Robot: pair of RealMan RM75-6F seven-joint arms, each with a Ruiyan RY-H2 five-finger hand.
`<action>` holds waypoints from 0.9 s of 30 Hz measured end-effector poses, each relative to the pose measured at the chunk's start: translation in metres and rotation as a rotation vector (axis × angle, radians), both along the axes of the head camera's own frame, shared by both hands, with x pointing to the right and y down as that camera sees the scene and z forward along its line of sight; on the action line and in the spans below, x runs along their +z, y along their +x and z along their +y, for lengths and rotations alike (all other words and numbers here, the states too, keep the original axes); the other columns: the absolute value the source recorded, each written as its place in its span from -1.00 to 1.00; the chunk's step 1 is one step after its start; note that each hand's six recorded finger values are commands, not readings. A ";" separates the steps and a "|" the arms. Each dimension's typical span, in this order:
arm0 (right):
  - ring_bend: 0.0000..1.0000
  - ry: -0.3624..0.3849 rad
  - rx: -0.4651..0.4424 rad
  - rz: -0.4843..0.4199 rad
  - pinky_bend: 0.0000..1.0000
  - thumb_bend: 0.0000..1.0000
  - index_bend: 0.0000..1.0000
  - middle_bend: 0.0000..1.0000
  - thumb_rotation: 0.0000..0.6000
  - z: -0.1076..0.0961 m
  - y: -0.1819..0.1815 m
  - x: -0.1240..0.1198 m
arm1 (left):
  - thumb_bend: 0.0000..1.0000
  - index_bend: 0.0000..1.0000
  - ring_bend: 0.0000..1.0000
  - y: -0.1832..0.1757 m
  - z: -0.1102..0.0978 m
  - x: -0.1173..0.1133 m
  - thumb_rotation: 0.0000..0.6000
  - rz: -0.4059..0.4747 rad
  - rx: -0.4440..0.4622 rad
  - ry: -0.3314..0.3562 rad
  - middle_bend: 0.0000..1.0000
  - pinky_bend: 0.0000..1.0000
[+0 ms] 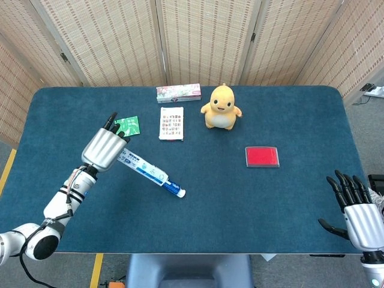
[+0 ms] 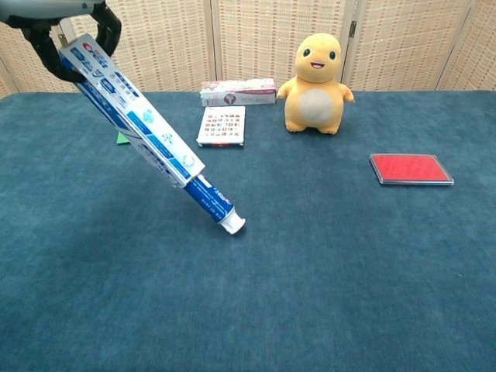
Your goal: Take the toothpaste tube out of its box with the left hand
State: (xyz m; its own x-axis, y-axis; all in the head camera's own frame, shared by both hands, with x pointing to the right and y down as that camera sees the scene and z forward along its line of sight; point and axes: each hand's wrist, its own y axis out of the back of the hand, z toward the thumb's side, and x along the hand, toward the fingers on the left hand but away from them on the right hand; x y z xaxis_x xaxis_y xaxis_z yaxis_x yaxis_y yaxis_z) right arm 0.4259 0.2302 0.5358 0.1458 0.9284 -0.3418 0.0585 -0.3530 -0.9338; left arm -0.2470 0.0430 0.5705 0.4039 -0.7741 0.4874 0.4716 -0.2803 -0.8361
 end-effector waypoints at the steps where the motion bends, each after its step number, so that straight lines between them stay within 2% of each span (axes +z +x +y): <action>1: -1.00 0.000 0.000 0.000 -1.00 -0.79 -1.00 -1.00 1.00 0.000 0.000 0.000 | -0.26 0.04 -0.50 -0.002 -0.002 -0.003 1.00 -0.010 0.014 0.021 -0.05 -1.00; 7: -1.00 0.000 -0.002 0.002 -1.00 -0.79 -1.00 -1.00 1.00 0.000 -0.001 0.001 | -0.27 0.03 -0.50 -0.018 -0.017 -0.030 1.00 -0.096 0.082 0.163 -0.05 -1.00; 12: -1.00 -0.003 -0.006 0.005 -1.00 -0.79 -1.00 -1.00 1.00 0.001 -0.002 0.002 | -0.28 0.03 -0.50 -0.024 -0.018 -0.050 1.00 -0.112 0.095 0.219 -0.05 -1.00; 17: -1.00 0.000 -0.002 0.006 -1.00 -0.79 -1.00 -1.00 1.00 0.001 -0.002 0.001 | -0.30 0.03 -0.50 -0.023 -0.013 -0.052 1.00 -0.060 0.072 0.181 -0.05 -1.00; 23: -1.00 -0.003 -0.005 0.002 -1.00 -0.79 -1.00 -1.00 1.00 0.001 -0.003 0.001 | -0.33 0.07 -0.49 -0.016 -0.008 -0.052 1.00 0.061 0.027 0.100 -0.05 -1.00; 27: -1.00 0.013 0.001 -0.007 -1.00 -0.79 -1.00 -1.00 1.00 0.002 -0.001 -0.004 | -0.35 0.07 -0.49 -0.016 -0.007 -0.045 1.00 0.172 -0.048 0.012 -0.05 -1.00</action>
State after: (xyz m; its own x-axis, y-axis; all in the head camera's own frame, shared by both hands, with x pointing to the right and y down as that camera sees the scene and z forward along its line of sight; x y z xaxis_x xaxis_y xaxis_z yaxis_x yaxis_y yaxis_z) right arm 0.4250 0.2321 0.5323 0.1476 0.9329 -0.3284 0.0649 -0.3405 -0.9380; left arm -0.2632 0.0359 0.5253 0.4431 -0.7999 0.4048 0.3075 -0.2886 -0.9067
